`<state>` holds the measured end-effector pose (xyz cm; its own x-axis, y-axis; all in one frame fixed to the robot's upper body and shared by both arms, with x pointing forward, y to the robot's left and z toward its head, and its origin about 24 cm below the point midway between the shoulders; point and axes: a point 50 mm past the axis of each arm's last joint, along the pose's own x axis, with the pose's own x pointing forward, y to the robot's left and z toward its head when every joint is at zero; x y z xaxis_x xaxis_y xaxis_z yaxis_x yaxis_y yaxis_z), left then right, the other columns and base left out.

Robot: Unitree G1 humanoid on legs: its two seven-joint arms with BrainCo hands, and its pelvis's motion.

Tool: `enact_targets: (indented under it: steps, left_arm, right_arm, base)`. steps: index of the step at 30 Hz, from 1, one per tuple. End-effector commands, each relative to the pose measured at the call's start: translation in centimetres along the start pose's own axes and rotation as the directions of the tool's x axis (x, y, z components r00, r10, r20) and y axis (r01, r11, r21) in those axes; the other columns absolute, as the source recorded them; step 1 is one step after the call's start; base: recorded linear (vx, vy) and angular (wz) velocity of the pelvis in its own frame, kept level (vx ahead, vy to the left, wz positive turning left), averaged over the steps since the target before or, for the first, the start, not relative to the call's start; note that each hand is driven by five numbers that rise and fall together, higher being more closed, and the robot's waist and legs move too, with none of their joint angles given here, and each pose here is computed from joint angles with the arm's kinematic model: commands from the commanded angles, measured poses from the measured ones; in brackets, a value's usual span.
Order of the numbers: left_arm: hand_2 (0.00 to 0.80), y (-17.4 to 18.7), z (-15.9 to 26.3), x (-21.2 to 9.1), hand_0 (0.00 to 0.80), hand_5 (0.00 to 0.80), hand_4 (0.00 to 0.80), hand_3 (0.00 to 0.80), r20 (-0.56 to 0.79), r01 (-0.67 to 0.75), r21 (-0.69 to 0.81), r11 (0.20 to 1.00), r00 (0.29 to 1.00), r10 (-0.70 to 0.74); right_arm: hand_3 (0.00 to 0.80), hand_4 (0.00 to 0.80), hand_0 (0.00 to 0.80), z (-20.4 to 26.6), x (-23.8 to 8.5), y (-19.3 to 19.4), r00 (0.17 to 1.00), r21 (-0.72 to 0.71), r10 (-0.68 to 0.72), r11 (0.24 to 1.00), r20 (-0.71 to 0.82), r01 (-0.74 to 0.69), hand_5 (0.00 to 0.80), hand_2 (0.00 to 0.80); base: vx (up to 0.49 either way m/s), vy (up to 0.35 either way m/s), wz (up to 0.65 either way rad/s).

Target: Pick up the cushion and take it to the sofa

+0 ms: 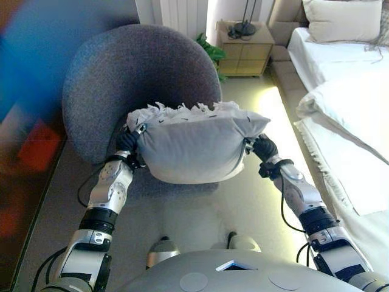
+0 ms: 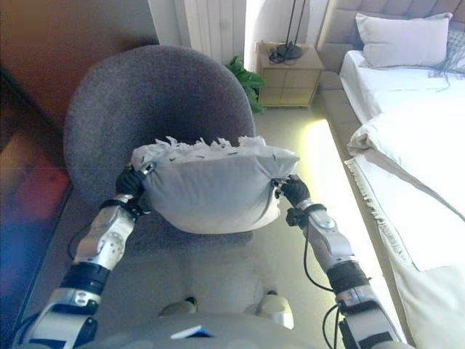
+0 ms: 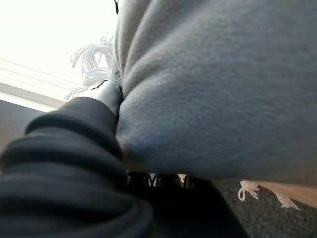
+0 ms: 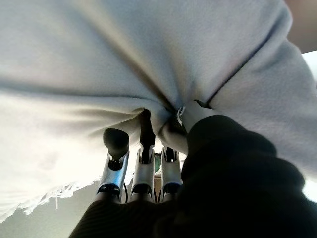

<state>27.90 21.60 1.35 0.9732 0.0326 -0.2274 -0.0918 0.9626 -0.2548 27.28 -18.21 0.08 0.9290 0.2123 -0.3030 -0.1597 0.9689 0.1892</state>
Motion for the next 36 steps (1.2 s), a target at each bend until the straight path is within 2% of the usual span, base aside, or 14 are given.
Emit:
enact_targets:
  steps: [1, 13, 16, 21, 28, 36]
  left_arm:
    - [0.800, -5.1, 4.6, 2.0, 0.800, 0.800, 0.800, 0.800, 0.188, 0.210, 0.050, 0.977, 0.958, -0.215]
    - [0.800, -6.9, 3.4, 2.6, 0.800, 0.800, 0.800, 0.800, 0.132, 0.222, 0.083, 0.971, 0.964, -0.232]
    - [0.800, -6.9, 3.6, 2.5, 0.800, 0.800, 0.800, 0.800, 0.135, 0.230, 0.096, 0.969, 0.961, -0.241]
    - [0.800, -5.7, 3.1, 1.7, 0.800, 0.800, 0.800, 0.800, 0.140, 0.206, 0.085, 0.975, 0.966, -0.217]
    - [0.800, -3.5, 3.0, 1.1, 0.800, 0.800, 0.800, 0.800, 0.164, 0.122, 0.018, 0.992, 0.979, -0.123]
    - [0.800, -3.2, 3.4, 0.5, 0.800, 0.800, 0.800, 0.800, 0.195, 0.127, 0.010, 0.992, 0.973, -0.126]
  right_arm:
    - [0.800, 0.800, 0.800, 5.2, 1.8, 3.1, 0.966, 0.014, 0.108, 0.993, 0.234, -0.114, 0.800, 0.800]
    - [0.800, 0.800, 0.800, 5.4, 0.5, -0.2, 0.973, 0.026, 0.057, 0.998, 0.224, -0.064, 0.800, 0.800]
    - [0.800, 0.800, 0.800, 5.6, 0.4, -0.7, 0.971, 0.028, 0.058, 0.997, 0.230, -0.067, 0.800, 0.800]
    - [0.800, 0.800, 0.800, 5.3, 0.1, -0.6, 0.968, 0.026, 0.082, 0.996, 0.237, -0.091, 0.800, 0.800]
    - [0.800, 0.800, 0.800, 4.8, 0.7, 1.5, 0.966, -0.042, 0.182, 0.983, 0.185, -0.177, 0.800, 0.800]
    - [0.800, 0.800, 0.800, 3.8, -0.1, 1.6, 0.962, -0.060, 0.212, 0.977, 0.171, -0.205, 0.800, 0.800]
  base:
    - [0.066, 0.092, 0.31]
    - [0.228, -0.074, 0.66]
    - [0.310, -0.060, 0.25]
    - [0.312, -0.067, -0.14]
    - [0.328, -0.078, 0.06]
    - [0.217, -0.106, -0.40]
